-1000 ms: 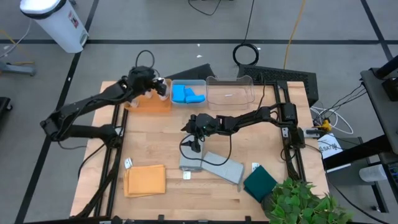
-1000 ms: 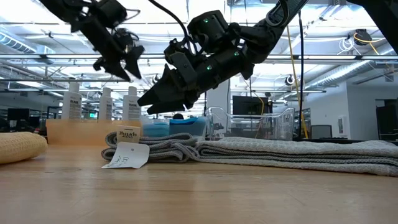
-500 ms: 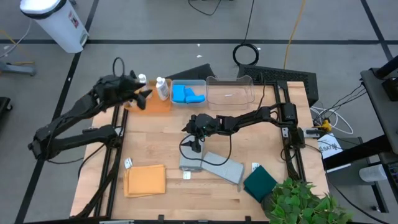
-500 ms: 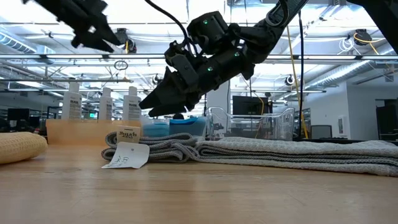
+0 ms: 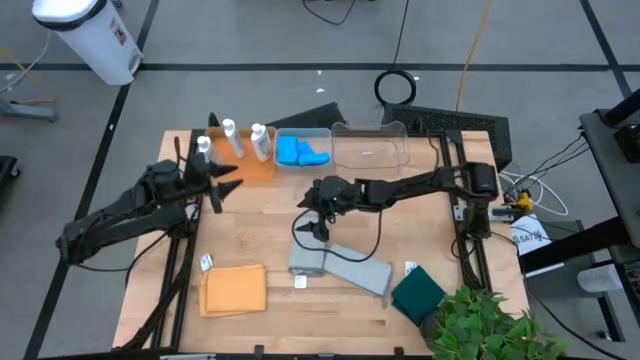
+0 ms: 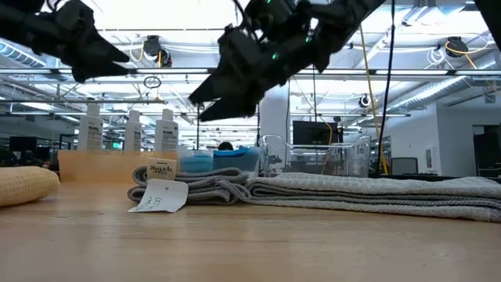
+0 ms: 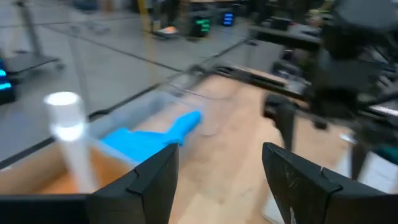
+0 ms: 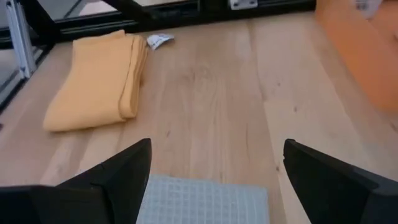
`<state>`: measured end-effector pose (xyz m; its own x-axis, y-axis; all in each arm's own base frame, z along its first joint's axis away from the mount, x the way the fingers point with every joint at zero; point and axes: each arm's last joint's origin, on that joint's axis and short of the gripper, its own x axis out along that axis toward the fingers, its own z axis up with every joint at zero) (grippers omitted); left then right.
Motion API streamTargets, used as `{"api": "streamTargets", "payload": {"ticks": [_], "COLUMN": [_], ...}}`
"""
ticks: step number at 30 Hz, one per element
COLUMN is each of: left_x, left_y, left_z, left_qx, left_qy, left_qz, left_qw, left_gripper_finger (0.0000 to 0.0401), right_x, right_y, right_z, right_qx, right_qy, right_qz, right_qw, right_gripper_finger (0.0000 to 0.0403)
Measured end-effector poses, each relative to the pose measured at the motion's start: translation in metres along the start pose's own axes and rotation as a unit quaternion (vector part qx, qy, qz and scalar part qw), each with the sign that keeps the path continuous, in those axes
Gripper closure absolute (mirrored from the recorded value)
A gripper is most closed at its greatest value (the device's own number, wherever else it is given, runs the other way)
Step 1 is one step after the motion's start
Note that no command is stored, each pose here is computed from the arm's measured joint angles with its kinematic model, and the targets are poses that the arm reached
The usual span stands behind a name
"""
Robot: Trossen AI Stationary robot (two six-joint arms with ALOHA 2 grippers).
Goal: Pick & Place Kitchen Items
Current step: Put the gray towel into the right transparent bin
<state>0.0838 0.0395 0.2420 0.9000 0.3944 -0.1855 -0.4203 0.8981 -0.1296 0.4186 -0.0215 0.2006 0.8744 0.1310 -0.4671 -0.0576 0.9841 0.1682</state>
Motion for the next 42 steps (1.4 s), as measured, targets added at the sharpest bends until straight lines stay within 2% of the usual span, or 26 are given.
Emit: {"api": "streamTargets", "payload": {"ticks": [4,9,15,20,25,32,35,42], "left_x": [0.005,0.006,0.006,0.006,0.006,0.006,0.006,0.006], "left_y": [-0.004,-0.008,-0.009,-0.009,-0.009,-0.009,-0.009,-0.009], "left_z": [-0.016,-0.018,-0.018,-0.018,-0.018,-0.018,-0.019,-0.019], "left_qx": [0.024,0.037,0.030,0.030,0.025,0.026,0.026,0.026], "left_qy": [0.008,0.009,0.013,0.012,0.012,0.014,0.016,0.018], "left_qz": [-0.053,-0.088,-0.095,-0.089,-0.087,-0.087,-0.086,-0.086], "left_qw": [0.998,0.995,0.995,0.995,0.996,0.996,0.996,0.996], "left_gripper_finger": [0.0164,0.0164,0.0164,0.0164,0.0164,0.0164,0.0164,0.0164], "right_x": [-0.019,-0.046,-0.065,-0.060,-0.060,-0.069,-0.067,-0.069], "right_y": [0.005,0.019,0.044,0.051,0.053,0.040,0.039,0.058], "right_z": [0.010,0.017,-0.010,-0.032,-0.035,-0.029,-0.038,-0.047], "right_qx": [0.020,0.034,0.032,0.016,0.005,0.047,0.051,0.043], "right_qy": [0.017,0.062,0.103,0.050,-0.025,-0.025,0.007,0.070], "right_qz": [-0.002,0.001,0.022,0.045,0.060,0.041,0.040,0.170], "right_qw": [1.000,0.998,0.994,0.998,0.998,0.998,0.998,0.982], "right_gripper_finger": [0.0074,0.0075,0.0074,0.0073,0.0076,0.0072,0.0072,0.0078]}}
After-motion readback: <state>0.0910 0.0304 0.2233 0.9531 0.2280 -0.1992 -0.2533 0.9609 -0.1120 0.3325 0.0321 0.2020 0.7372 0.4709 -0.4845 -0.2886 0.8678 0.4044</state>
